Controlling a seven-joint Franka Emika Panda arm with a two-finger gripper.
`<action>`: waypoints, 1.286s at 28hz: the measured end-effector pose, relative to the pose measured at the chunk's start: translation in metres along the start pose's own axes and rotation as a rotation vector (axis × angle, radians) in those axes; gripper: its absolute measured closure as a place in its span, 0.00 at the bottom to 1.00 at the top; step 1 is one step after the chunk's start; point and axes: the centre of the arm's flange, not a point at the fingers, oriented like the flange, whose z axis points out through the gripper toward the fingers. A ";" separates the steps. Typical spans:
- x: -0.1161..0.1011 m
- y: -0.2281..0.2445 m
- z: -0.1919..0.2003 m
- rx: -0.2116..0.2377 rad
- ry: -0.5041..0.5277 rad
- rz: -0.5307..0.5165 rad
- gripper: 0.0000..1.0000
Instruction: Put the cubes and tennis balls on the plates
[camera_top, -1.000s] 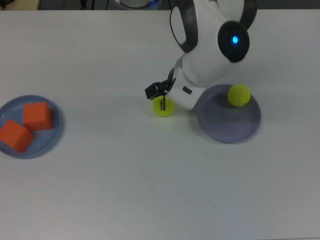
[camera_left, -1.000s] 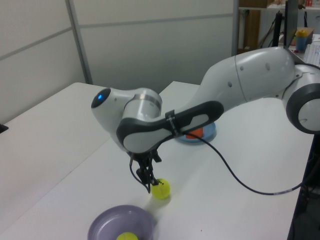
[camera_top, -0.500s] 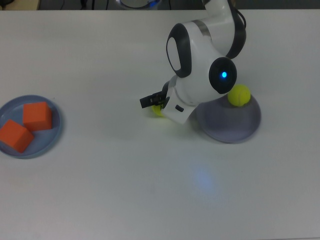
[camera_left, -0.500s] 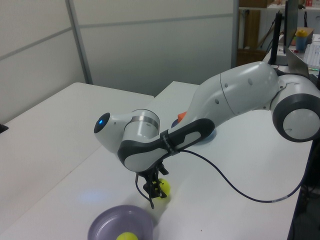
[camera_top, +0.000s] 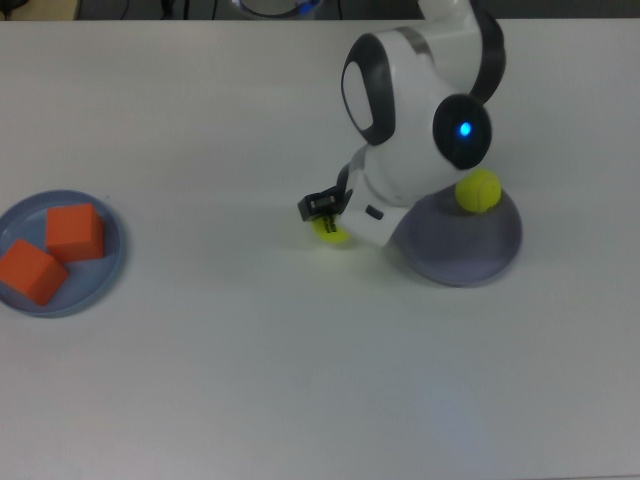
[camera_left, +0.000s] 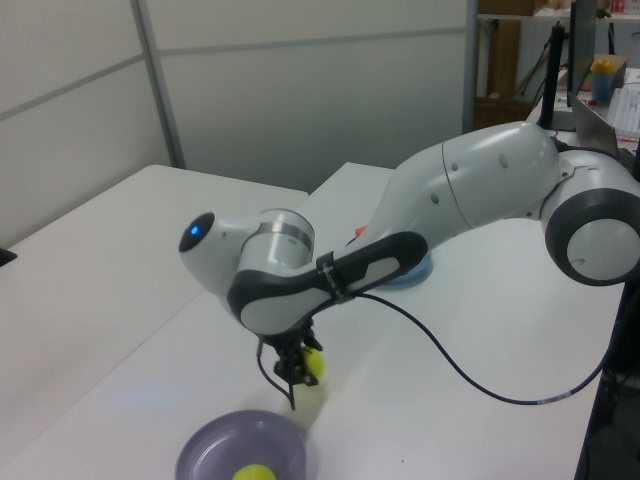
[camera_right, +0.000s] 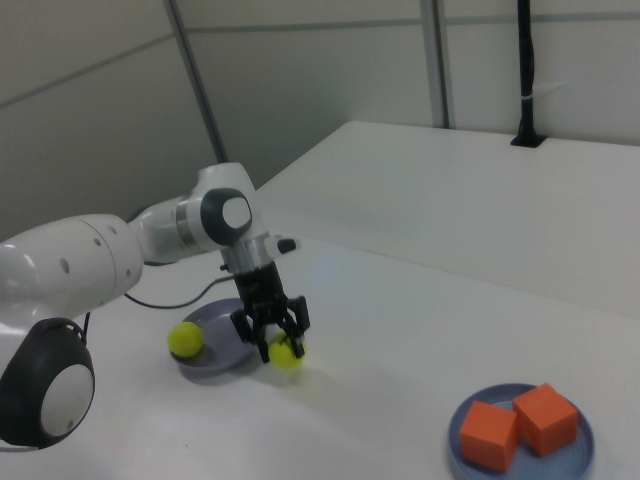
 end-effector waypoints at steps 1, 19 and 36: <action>0.001 -0.006 -0.013 0.005 0.033 -0.008 0.33; 0.001 -0.113 -0.075 0.037 0.194 -0.031 0.05; -0.121 0.053 -0.177 0.075 0.142 0.056 0.00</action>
